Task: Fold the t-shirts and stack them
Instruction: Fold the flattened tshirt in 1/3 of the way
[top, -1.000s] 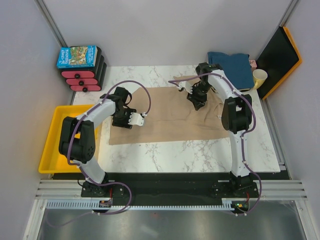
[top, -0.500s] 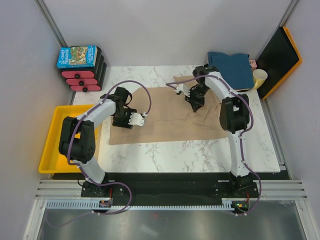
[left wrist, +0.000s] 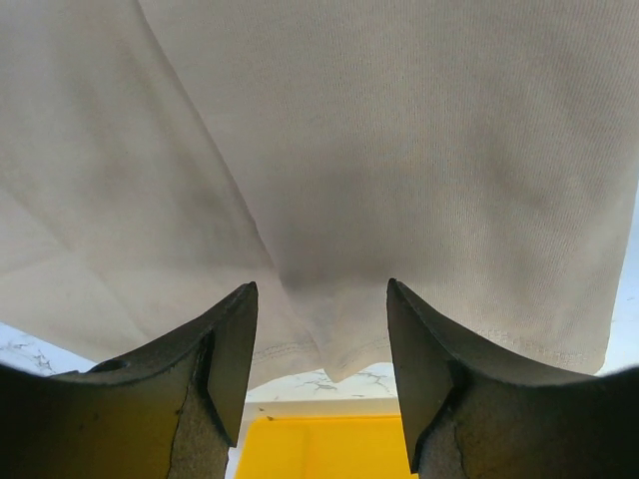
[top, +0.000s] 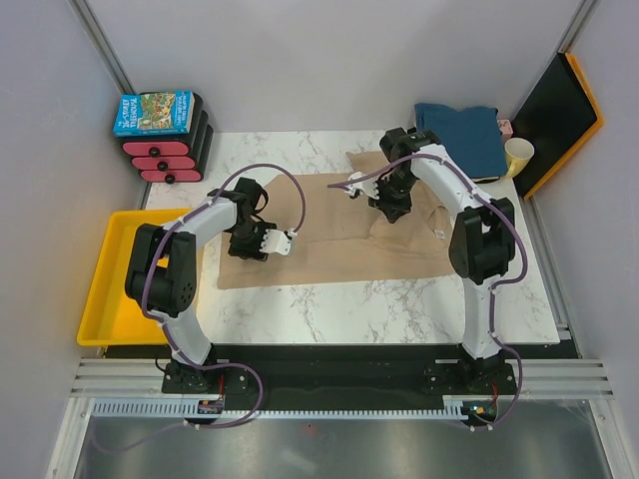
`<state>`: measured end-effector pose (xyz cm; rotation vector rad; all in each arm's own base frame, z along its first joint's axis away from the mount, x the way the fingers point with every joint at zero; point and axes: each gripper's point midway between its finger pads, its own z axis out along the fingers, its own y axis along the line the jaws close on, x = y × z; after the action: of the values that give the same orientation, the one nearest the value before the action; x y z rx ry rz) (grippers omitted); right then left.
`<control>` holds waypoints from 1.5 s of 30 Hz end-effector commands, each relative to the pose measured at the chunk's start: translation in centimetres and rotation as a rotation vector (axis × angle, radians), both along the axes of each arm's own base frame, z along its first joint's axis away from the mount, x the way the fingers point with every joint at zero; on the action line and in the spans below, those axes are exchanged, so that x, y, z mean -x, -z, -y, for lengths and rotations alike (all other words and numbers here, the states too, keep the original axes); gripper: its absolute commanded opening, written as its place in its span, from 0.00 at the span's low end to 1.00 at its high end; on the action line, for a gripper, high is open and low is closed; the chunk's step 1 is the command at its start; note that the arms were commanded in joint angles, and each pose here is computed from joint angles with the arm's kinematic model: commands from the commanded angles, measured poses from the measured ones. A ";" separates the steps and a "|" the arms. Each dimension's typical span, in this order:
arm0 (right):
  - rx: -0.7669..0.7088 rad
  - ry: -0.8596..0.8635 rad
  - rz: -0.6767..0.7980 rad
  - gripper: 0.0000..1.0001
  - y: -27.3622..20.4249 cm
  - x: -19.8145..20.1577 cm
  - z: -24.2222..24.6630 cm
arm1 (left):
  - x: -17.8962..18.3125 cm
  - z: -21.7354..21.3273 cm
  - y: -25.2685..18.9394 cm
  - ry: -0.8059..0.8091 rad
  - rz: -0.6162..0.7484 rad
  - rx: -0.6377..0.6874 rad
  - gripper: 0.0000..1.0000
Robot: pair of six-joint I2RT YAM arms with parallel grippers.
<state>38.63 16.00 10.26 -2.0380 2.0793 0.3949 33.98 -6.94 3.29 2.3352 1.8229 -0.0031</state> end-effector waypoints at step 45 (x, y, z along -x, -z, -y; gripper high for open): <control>0.090 0.151 0.226 0.38 -1.3 -4.1 0.8 | -0.4 1.0 0.4 -0.014 0.033 0.034 0.61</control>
<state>37.66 14.34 11.03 -2.0631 2.1377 0.2229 34.98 -7.54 3.15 2.3168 1.7947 0.0310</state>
